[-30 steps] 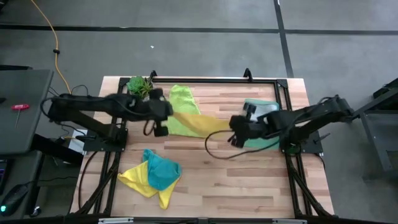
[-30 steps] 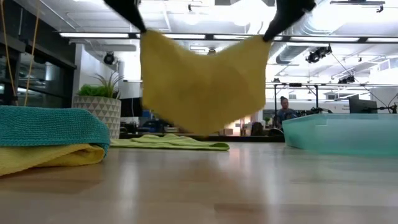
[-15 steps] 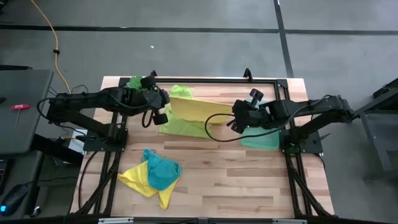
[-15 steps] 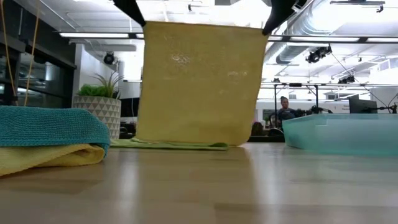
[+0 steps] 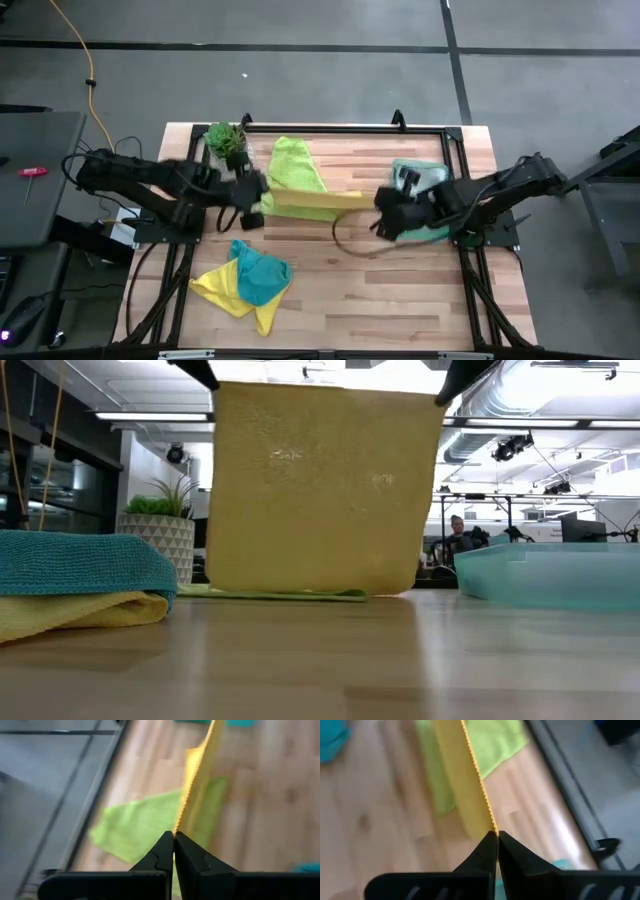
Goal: Fold microfiber towels
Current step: Fold the top yellow microfiber cloth
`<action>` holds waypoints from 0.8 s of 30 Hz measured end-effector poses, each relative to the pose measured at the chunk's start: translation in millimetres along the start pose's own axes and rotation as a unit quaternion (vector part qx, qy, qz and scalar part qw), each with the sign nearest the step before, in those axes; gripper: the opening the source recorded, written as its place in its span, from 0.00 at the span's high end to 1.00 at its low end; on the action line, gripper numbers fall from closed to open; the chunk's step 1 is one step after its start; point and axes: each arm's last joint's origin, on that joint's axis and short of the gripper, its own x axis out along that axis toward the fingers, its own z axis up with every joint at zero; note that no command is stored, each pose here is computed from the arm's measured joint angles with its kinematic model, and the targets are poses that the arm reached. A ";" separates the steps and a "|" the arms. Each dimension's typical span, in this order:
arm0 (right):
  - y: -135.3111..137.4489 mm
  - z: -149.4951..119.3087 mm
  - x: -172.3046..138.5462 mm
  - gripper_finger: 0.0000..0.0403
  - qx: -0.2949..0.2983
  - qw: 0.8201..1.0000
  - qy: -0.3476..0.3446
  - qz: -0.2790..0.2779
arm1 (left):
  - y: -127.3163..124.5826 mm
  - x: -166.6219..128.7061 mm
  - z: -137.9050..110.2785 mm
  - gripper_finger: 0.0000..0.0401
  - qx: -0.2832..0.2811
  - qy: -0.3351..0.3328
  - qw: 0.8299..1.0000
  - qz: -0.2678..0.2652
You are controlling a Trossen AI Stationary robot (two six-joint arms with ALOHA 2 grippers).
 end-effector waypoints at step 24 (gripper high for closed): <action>194.6 -75.4 48.5 1.00 -0.044 0.967 0.166 0.189 | -149.5 34.4 -115.7 1.00 -0.119 -0.033 0.971 -0.204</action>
